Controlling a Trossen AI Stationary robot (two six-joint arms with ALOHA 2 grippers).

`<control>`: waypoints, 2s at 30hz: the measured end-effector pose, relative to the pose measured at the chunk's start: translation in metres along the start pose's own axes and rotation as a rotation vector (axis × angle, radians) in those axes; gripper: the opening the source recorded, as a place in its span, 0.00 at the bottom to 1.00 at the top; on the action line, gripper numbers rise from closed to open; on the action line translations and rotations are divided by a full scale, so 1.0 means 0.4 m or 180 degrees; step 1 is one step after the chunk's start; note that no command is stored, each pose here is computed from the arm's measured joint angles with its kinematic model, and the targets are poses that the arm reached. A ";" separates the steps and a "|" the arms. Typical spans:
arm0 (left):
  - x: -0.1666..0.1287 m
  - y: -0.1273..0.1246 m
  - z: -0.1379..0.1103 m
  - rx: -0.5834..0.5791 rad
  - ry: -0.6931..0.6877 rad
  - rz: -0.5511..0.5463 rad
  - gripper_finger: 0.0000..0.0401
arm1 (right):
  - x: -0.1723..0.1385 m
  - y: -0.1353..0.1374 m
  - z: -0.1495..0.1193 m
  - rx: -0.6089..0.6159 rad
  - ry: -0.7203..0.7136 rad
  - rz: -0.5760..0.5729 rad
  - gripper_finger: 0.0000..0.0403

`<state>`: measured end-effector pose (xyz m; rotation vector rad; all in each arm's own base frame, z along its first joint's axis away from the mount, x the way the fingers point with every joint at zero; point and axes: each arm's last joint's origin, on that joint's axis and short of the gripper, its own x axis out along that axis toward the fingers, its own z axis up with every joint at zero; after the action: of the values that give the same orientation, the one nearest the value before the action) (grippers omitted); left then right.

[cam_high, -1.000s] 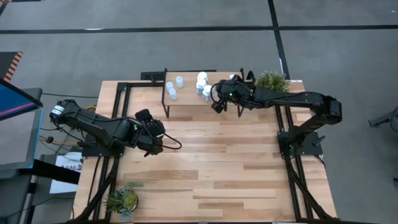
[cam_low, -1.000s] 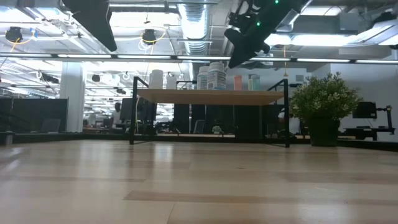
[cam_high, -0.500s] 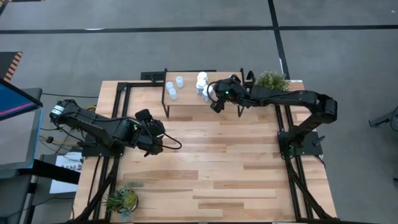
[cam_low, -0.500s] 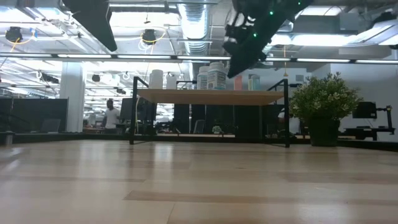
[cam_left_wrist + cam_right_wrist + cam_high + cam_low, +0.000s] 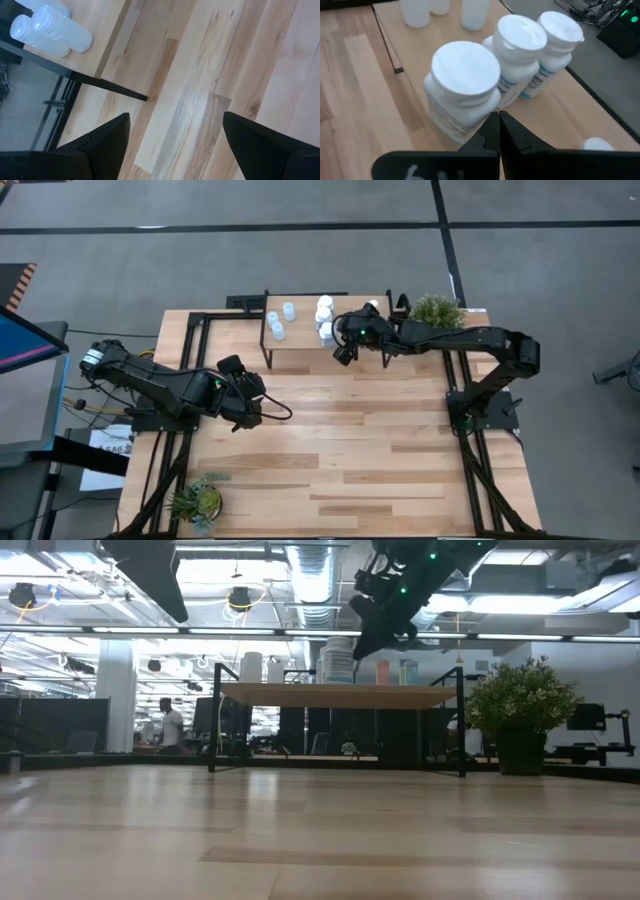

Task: Pick and place medicine bottles onto shelf by color
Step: Put the white medicine bottle on the shelf aligned with the other white medicine bottles, then return to Home Position

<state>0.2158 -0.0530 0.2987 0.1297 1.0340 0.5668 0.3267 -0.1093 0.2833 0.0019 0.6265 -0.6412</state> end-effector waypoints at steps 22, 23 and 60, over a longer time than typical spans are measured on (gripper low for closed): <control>0.000 0.000 0.000 0.0020 0.0001 -0.0001 0.76 | -0.038 0.040 0.013 0.0083 0.0320 0.0531 0.04; 0.000 0.000 0.000 0.0020 -0.0001 0.0000 0.76 | -0.034 0.046 0.010 0.0065 0.0341 0.0544 0.03; 0.000 -0.001 0.000 0.0018 0.0012 -0.0021 0.76 | -0.020 0.079 0.066 0.0171 -0.0080 0.0733 0.04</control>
<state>0.2158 -0.0532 0.2986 0.1303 1.0394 0.5584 0.3540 -0.0843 0.3033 0.1144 0.5746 -0.4343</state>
